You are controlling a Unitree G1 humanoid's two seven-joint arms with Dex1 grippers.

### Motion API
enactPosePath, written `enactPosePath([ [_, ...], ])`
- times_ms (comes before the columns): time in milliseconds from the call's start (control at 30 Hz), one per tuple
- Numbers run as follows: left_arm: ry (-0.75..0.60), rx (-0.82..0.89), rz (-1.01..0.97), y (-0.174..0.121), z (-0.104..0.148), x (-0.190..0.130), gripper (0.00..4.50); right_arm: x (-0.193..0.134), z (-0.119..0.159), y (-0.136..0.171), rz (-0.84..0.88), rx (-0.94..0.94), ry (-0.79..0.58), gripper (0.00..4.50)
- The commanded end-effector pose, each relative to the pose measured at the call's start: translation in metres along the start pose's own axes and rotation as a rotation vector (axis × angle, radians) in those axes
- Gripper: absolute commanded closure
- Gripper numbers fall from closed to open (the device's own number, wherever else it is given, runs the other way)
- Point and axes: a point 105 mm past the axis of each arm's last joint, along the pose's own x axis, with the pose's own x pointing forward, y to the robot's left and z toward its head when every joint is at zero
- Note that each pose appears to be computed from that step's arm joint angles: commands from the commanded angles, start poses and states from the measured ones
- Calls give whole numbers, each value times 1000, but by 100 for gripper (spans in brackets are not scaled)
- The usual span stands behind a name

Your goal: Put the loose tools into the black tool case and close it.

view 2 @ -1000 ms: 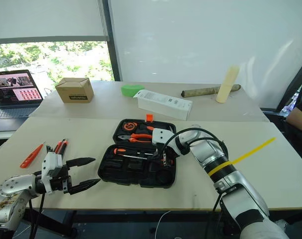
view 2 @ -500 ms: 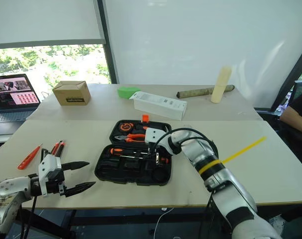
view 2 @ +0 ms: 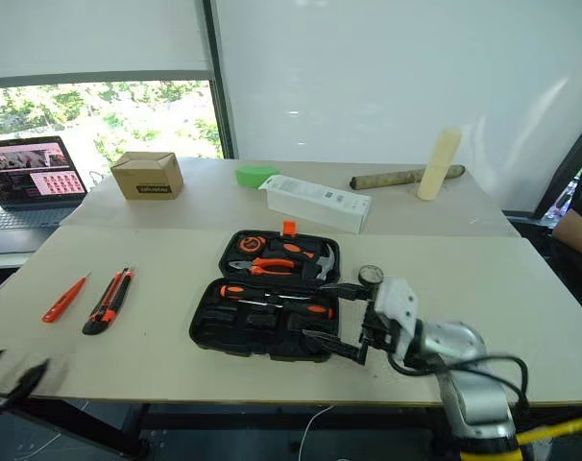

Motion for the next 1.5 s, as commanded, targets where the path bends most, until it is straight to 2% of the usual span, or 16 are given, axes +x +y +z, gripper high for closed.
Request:
enactPosePath([
  [33,-57,-78,8,2,21,15,0,-5,26,-7,-25,-59,-96,3],
  [200,-6,-113,-73,-6,49,61,0,3,40,-11,-22,-108,-134,3],
  [300,80,-95,-98,-13,67,97,0,12,47,-8,9,-103,-149,3],
  [400,184,-60,-76,-13,74,124,0,19,51,-4,48,-100,-157,3],
  [600,335,-21,-97,-23,64,151,0,27,55,-4,55,-108,-163,3],
  [800,411,-22,-104,-31,55,162,0,26,54,-3,36,-121,-152,3],
  [900,412,-58,-122,-36,56,164,70,24,54,-4,19,-128,-146,0],
  [1000,424,-60,-131,-37,55,164,200,22,54,-5,8,-135,-141,0],
  [1167,412,-68,-143,-30,58,158,380,19,53,-5,-1,-138,-133,0],
  [1200,390,-67,-152,-29,61,157,403,18,53,-5,-2,-139,-130,0],
  [1300,272,-63,-205,-31,79,158,403,15,53,-5,-5,-141,-122,0],
  [1333,152,-32,-253,-35,100,161,403,13,53,-6,-7,-141,-117,0],
  [1367,2,10,-366,-51,133,164,403,10,53,-7,-9,-142,-108,0],
  [1400,-91,57,-486,-69,153,163,403,8,53,-8,-11,-142,-101,0],
  [1433,-144,111,-603,-88,164,160,403,6,53,-9,-13,-143,-95,0],
  [1500,-148,257,-871,-131,167,149,403,3,54,-10,-13,-143,-86,0],
])
